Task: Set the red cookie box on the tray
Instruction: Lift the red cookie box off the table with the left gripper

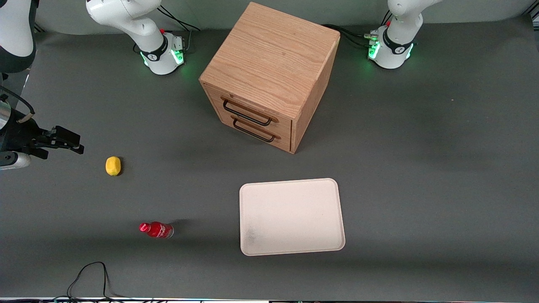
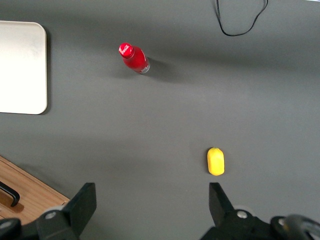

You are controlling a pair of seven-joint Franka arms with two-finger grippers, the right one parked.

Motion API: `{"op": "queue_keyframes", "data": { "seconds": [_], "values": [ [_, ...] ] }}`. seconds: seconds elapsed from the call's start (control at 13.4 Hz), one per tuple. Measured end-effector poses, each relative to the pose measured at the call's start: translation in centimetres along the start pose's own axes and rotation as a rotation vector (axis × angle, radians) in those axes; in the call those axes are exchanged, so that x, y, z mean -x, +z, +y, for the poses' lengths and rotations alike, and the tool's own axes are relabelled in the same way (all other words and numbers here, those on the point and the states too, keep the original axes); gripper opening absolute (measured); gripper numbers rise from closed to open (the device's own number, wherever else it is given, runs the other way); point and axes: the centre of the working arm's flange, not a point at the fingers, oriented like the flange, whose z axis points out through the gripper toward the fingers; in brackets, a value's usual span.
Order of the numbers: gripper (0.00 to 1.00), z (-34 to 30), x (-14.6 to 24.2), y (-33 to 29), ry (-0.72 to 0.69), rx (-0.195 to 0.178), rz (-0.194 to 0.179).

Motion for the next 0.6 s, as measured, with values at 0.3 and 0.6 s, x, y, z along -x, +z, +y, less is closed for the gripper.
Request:
{"op": "queue_keyframes", "data": {
  "seconds": [0.3, 0.6],
  "values": [
    [0.03, 10.1, -2.6, -0.3, -0.023, 0.000, 0.004],
    [0.03, 21.6, -4.8, 0.6, -0.024, -0.021, 0.000]
  ]
}}
